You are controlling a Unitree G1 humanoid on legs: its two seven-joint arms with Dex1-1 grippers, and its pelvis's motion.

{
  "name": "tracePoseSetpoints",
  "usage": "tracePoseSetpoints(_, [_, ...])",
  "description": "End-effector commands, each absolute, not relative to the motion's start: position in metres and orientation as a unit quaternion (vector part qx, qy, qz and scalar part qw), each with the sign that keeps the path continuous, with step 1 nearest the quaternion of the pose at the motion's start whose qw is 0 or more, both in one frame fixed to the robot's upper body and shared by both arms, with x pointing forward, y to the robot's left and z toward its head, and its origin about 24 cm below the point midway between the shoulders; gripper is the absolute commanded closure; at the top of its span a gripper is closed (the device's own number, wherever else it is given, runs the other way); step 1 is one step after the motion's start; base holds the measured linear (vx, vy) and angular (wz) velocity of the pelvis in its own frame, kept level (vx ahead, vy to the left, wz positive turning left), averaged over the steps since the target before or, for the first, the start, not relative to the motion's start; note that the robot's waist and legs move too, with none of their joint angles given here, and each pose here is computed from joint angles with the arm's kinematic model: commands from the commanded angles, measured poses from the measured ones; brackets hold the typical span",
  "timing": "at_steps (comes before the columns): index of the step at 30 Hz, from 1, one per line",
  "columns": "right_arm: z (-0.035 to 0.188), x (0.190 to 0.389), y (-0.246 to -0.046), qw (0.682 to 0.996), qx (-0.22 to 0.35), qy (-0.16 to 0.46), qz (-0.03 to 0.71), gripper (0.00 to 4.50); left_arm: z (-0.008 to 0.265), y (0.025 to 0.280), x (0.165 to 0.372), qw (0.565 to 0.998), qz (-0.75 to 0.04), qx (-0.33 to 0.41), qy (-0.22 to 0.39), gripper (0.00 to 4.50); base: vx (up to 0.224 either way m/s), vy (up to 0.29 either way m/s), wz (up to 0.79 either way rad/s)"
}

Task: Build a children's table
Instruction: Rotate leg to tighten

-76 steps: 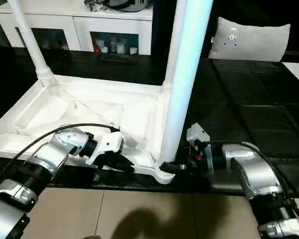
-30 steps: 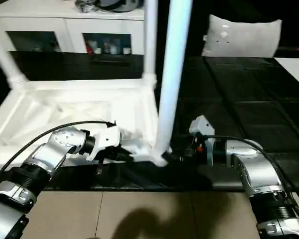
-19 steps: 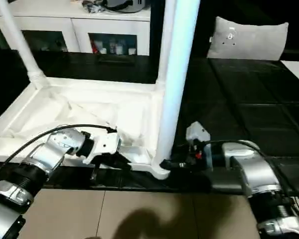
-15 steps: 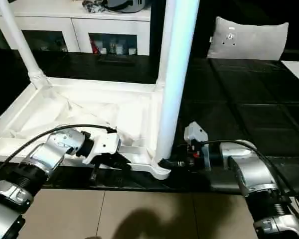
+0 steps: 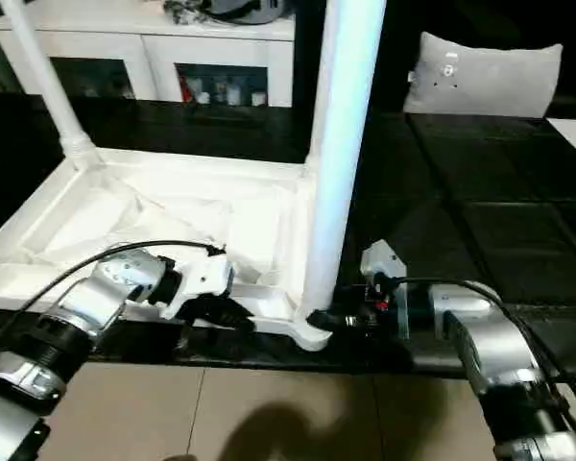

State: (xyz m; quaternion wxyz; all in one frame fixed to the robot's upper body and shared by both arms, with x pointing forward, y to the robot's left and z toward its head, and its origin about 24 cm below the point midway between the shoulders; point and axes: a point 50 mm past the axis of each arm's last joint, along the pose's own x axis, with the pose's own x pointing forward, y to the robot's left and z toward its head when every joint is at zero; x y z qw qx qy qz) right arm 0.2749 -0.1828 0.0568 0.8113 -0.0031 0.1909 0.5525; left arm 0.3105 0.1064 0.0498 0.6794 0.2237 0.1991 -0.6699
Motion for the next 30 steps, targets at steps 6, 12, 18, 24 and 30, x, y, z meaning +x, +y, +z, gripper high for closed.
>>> tracePoseSetpoints(6, [0.051, 0.308, -0.138, 0.9, 0.023, 0.199, 0.387, 2.62, 0.048, 0.051, 0.321, 0.767, -0.584, 0.164, 0.209, 4.5, 0.0, 0.0, 0.0])
tracePoseSetpoints(12, [0.043, 0.332, -0.134, 0.954, 0.056, 0.187, 0.23, 2.62, 0.054, 0.031, 0.338, 0.834, -0.492, 0.155, 0.197, 4.5, 0.0, 0.0, 0.0])
tracePoseSetpoints(18, [0.046, 0.329, -0.132, 0.956, 0.064, 0.171, 0.228, 1.82, 0.055, 0.034, 0.337, 0.824, -0.505, 0.181, 0.181, 4.5, 0.0, 0.0, 0.0])
tracePoseSetpoints(24, [0.051, 0.326, -0.148, 0.964, 0.056, 0.145, 0.215, 1.36, 0.052, 0.042, 0.339, 0.82, -0.504, 0.208, 0.174, 4.5, 0.0, 0.0, 0.0])
tracePoseSetpoints(30, [0.061, 0.314, -0.174, 0.971, 0.045, 0.106, 0.21, 0.9, 0.054, 0.047, 0.334, 0.804, -0.539, 0.192, 0.161, 3.96, 0.0, 0.0, 0.0])
